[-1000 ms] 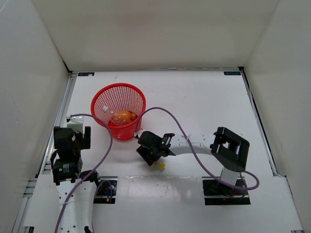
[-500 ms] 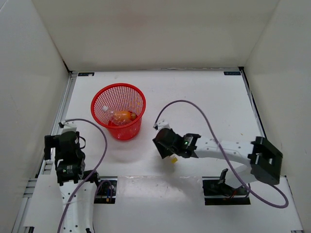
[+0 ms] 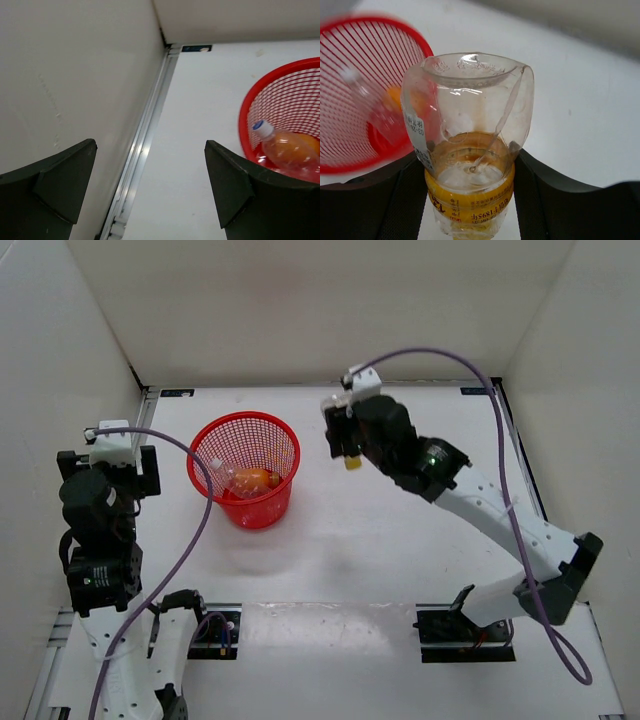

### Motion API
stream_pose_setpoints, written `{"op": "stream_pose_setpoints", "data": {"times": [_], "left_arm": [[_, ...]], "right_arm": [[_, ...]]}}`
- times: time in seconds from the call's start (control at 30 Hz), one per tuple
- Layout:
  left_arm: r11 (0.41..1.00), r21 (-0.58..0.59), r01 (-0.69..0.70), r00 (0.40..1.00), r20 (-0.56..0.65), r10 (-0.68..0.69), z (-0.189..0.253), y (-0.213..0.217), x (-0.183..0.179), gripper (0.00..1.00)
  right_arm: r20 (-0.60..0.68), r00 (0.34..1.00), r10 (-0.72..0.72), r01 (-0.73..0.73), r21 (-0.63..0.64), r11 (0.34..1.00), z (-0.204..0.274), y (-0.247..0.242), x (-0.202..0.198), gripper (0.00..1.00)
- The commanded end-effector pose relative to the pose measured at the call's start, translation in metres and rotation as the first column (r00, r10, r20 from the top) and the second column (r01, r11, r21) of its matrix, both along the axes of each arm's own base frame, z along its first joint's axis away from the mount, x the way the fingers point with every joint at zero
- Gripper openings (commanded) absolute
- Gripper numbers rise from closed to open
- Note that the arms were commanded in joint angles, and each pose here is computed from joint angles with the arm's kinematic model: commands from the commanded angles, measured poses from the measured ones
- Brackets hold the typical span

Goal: Put the plastic bottles in the bin

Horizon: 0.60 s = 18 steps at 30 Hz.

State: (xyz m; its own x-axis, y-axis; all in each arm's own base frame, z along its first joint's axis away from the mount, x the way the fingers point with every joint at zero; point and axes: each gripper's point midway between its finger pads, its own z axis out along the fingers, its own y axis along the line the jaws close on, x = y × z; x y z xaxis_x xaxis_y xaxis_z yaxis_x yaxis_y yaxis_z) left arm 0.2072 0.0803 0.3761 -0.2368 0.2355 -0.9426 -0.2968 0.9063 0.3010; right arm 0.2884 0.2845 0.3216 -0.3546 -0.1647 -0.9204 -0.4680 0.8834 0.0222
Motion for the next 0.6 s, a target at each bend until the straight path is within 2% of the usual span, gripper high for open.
{"op": "stream_pose_setpoints", "data": {"times": [0.0,0.03,0.07,0.13,0.3,0.4,0.43,0.5,0.57], "left_arm": [[0.981,-0.057,0.187,0.982,0.038,-0.185,0.015,-0.035,0.008,1.0],[0.975,-0.06,0.215,0.976,0.039,-0.213,0.015,-0.04,0.009,1.0],[0.973,-0.058,0.225,0.974,0.049,-0.222,0.019,-0.041,0.008,1.0],[0.976,-0.057,0.212,0.977,0.047,-0.209,0.018,-0.04,0.004,1.0],[0.987,-0.064,0.145,0.989,0.001,-0.145,-0.005,-0.029,-0.002,1.0],[0.989,-0.056,0.137,0.991,-0.002,-0.137,-0.007,-0.027,-0.004,1.0],[0.989,-0.056,0.137,0.991,-0.002,-0.137,-0.007,-0.027,-0.004,1.0],[0.987,-0.058,0.147,0.989,-0.001,-0.148,-0.007,-0.028,-0.004,1.0],[0.987,-0.058,0.147,0.989,-0.001,-0.148,-0.007,-0.028,-0.004,1.0]], "right_arm": [[0.141,0.984,0.112,-0.118,0.036,0.992,0.063,0.044,0.019,0.2],[0.205,0.97,0.13,-0.154,0.102,0.983,0.102,0.054,0.021,0.2],[0.192,0.96,0.204,-0.227,0.106,0.968,0.096,0.081,0.02,0.2],[0.216,0.946,0.243,-0.278,0.152,0.948,0.107,0.103,0.024,0.21],[0.181,0.906,0.382,-0.415,0.21,0.885,0.089,0.168,0.028,0.22],[0.123,0.882,0.454,-0.471,0.227,0.853,0.061,0.198,0.03,0.28],[0.074,0.881,0.468,-0.472,0.216,0.855,0.038,0.208,0.034,0.33],[0.033,0.875,0.483,-0.478,0.222,0.85,0.024,0.215,0.034,0.38],[-0.004,0.872,0.489,-0.476,0.219,0.852,0.009,0.22,0.034,0.52]]}}
